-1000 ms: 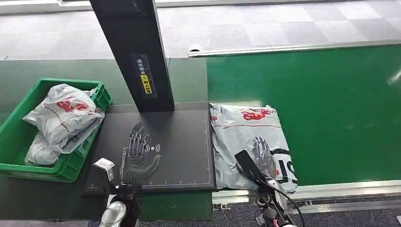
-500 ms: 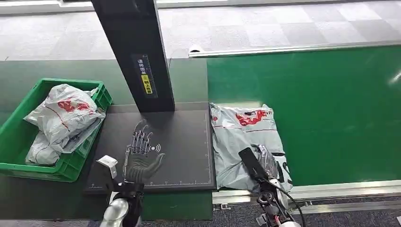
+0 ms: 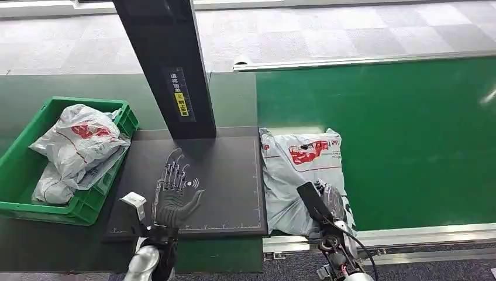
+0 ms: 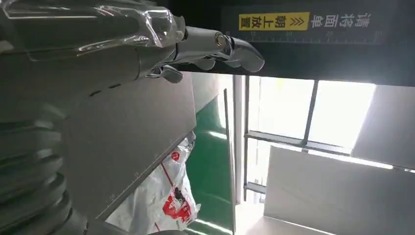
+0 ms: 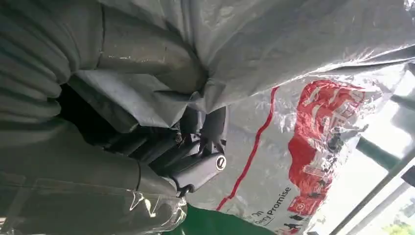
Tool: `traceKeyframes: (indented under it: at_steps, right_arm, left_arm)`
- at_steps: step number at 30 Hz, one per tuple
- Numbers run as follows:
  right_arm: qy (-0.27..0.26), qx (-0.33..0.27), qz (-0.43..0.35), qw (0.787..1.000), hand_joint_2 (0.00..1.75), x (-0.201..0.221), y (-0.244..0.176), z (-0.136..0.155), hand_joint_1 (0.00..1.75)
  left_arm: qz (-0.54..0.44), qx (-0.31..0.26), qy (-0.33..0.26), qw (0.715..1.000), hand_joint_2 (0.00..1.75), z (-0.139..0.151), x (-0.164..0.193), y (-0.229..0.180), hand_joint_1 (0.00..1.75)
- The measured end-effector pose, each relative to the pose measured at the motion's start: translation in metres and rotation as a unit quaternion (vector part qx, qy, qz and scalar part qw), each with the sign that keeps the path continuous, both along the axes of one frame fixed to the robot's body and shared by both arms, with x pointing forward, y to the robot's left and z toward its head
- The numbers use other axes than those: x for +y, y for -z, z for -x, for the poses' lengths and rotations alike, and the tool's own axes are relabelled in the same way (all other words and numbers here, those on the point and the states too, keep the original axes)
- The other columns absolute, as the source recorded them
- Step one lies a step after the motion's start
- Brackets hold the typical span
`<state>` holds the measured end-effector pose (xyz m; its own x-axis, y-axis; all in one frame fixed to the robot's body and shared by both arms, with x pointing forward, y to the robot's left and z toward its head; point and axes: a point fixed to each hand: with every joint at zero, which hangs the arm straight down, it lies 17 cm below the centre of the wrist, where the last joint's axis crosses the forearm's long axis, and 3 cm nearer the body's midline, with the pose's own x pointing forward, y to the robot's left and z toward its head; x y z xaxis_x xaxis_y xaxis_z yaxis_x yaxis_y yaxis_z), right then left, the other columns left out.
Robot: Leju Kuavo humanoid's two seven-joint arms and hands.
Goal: Moved the parcel from conveyor to table for the left to box.
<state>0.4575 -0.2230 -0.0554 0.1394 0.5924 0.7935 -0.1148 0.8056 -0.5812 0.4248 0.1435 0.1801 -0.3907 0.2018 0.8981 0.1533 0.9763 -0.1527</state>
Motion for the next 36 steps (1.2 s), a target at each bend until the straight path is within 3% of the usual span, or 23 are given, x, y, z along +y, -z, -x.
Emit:
traceKeyframes:
  at_steps: [7, 14, 19, 22, 27, 36]
  right_arm:
    - [0.016, -0.114, -0.12, 0.986, 1.75, 0.012, -0.066, -0.002, 1.75]
    - [0.037, -0.298, -0.111, 0.947, 1.75, -0.012, -0.207, 0.014, 1.75]
    - [0.016, -0.379, -0.116, 0.918, 1.75, -0.014, -0.268, 0.04, 1.75]
    - [-0.026, -0.387, -0.125, 0.913, 1.75, -0.001, -0.285, 0.04, 1.75]
    - [-0.107, -0.358, -0.131, 0.918, 1.75, 0.038, -0.297, 0.015, 1.75]
    - [-0.223, -0.261, -0.12, 0.931, 1.75, 0.118, -0.258, -0.026, 1.75]
  left_arm:
    - [-0.023, -0.022, -0.028, 0.999, 1.75, 0.001, 0.014, -0.014, 0.0]
    - [-0.048, -0.067, -0.068, 0.994, 1.75, 0.011, 0.045, -0.043, 0.0]
    - [-0.063, -0.093, -0.102, 0.988, 1.75, 0.022, 0.065, -0.055, 0.0]
    - [-0.086, -0.107, -0.129, 0.982, 1.75, 0.023, 0.079, -0.061, 0.0]
    - [-0.125, -0.125, -0.168, 0.97, 1.75, 0.014, 0.106, -0.074, 0.0]
    - [-0.169, -0.139, -0.228, 0.949, 1.75, 0.006, 0.157, -0.088, 0.0]
